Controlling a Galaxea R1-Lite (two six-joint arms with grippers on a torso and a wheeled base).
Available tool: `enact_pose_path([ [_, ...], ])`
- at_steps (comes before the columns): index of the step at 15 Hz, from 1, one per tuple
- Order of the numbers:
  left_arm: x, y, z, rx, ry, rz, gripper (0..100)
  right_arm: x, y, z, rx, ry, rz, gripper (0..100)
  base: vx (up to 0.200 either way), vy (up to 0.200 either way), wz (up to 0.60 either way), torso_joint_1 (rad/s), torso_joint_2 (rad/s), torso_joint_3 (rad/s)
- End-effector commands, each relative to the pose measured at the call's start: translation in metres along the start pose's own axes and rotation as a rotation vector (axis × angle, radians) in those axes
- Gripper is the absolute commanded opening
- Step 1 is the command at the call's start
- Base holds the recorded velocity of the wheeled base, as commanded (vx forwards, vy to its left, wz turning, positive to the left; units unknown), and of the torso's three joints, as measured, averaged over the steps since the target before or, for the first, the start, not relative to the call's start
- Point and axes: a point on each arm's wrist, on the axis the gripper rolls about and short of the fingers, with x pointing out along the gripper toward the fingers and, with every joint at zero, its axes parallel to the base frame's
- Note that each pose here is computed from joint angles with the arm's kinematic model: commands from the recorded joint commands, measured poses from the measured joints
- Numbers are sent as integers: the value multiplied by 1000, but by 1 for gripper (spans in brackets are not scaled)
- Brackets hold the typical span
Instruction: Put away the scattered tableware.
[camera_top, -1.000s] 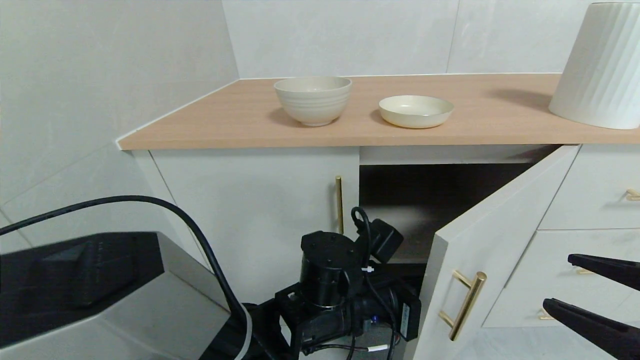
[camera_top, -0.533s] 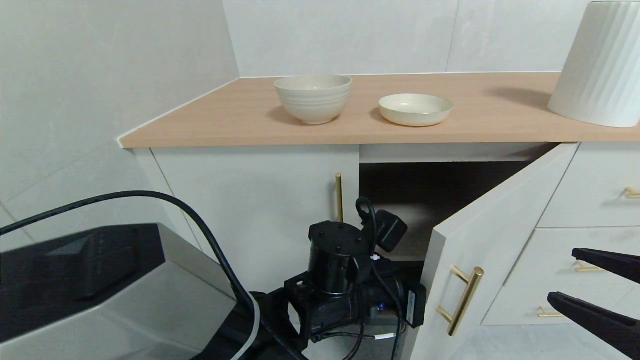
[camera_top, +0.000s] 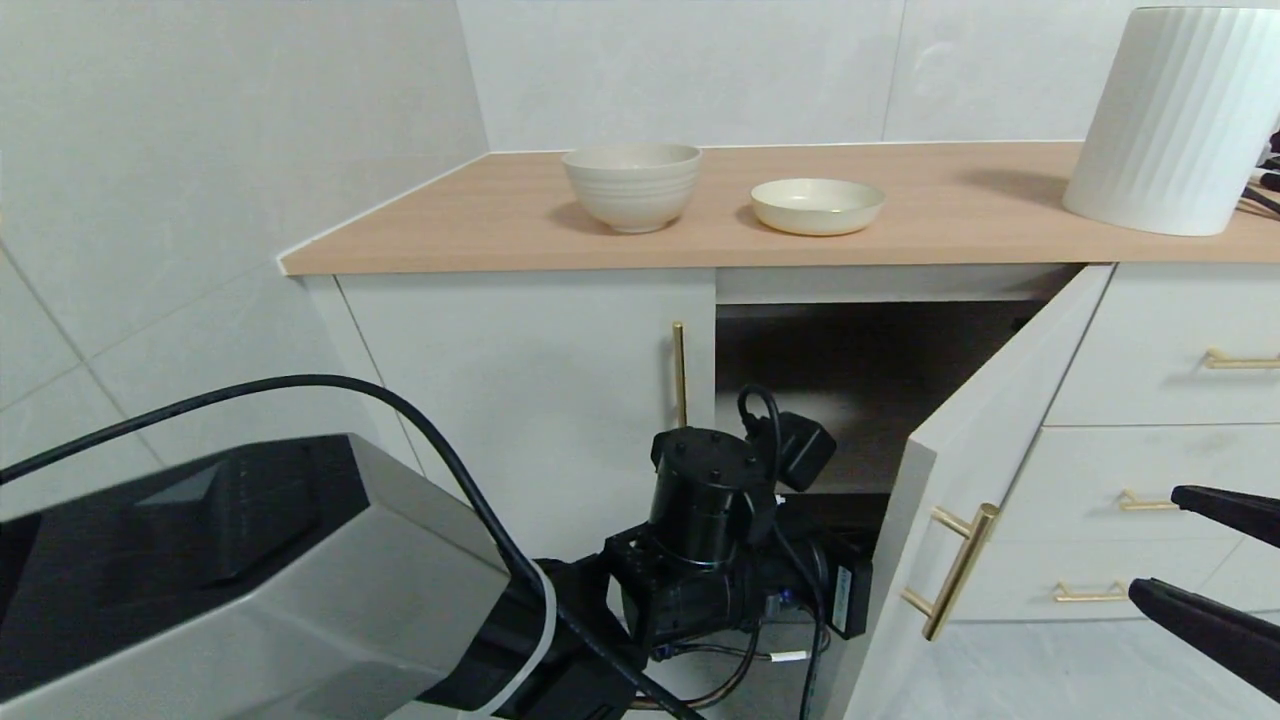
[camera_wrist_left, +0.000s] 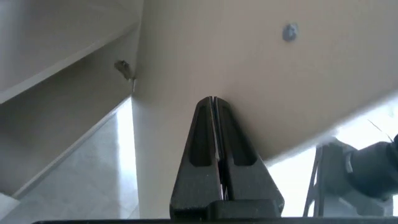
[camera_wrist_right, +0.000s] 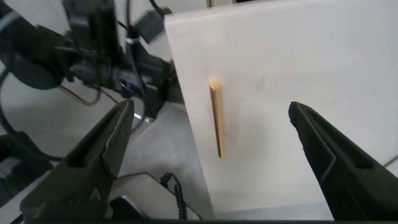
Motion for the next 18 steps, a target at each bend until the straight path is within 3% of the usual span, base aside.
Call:
enact_pose_path([
  [1, 7, -2, 3, -11, -6, -9, 0, -2, 1, 5, -3, -23, 2, 100, 0, 0, 0, 0, 0, 0],
  [3, 11, -8, 6, -6, -7, -23, 0, -2, 1, 14, 19, -52, 4, 100, 0, 0, 0, 0, 0, 0],
  [5, 17, -42, 8, 17, -16, -97, 0, -8, 4, 44, 60, -157, 19, 100, 0, 0, 0, 0, 0, 0],
  [7, 14, -105, 1, 50, 14, -237, 0, -21, 7, 61, 98, -241, 43, 100, 0, 0, 0, 0, 0, 0],
  [8, 9, -127, -5, 61, 24, -273, 0, -25, 8, 62, 95, -254, 49, 100, 0, 0, 0, 0, 0, 0],
  [9, 6, -133, -7, 64, 12, -253, 0, -27, 9, 62, 93, -260, 54, 100, 0, 0, 0, 0, 0, 0],
  [10, 5, -129, -6, 61, -8, -216, 0, -27, 9, 62, 95, -254, 53, 100, 0, 0, 0, 0, 0, 0],
  [12, -11, -84, 16, 38, -76, -61, 0, -23, 8, 58, 102, -210, 57, 100, 0, 0, 0, 0, 0, 0],
  [14, -43, -30, 33, 5, -102, 66, 0, -7, 5, 54, 117, -133, 86, 100, 0, 0, 0, 0, 0, 0],
  [15, -60, -11, 38, -7, -115, 119, 0, 3, 3, 51, 125, -97, 85, 100, 0, 0, 0, 0, 0, 0],
  [16, -71, -2, 42, -14, -125, 151, 0, 10, 2, 51, 130, -77, 82, 100, 0, 0, 0, 0, 0, 0],
  [17, -106, 17, 51, -28, -163, 236, 0, 26, -1, 53, 139, -32, 79, 100, 0, 0, 0, 0, 0, 0],
  [18, -136, 23, 57, -32, -196, 289, 0, 41, -4, 57, 146, -4, 72, 100, 0, 0, 0, 0, 0, 0],
])
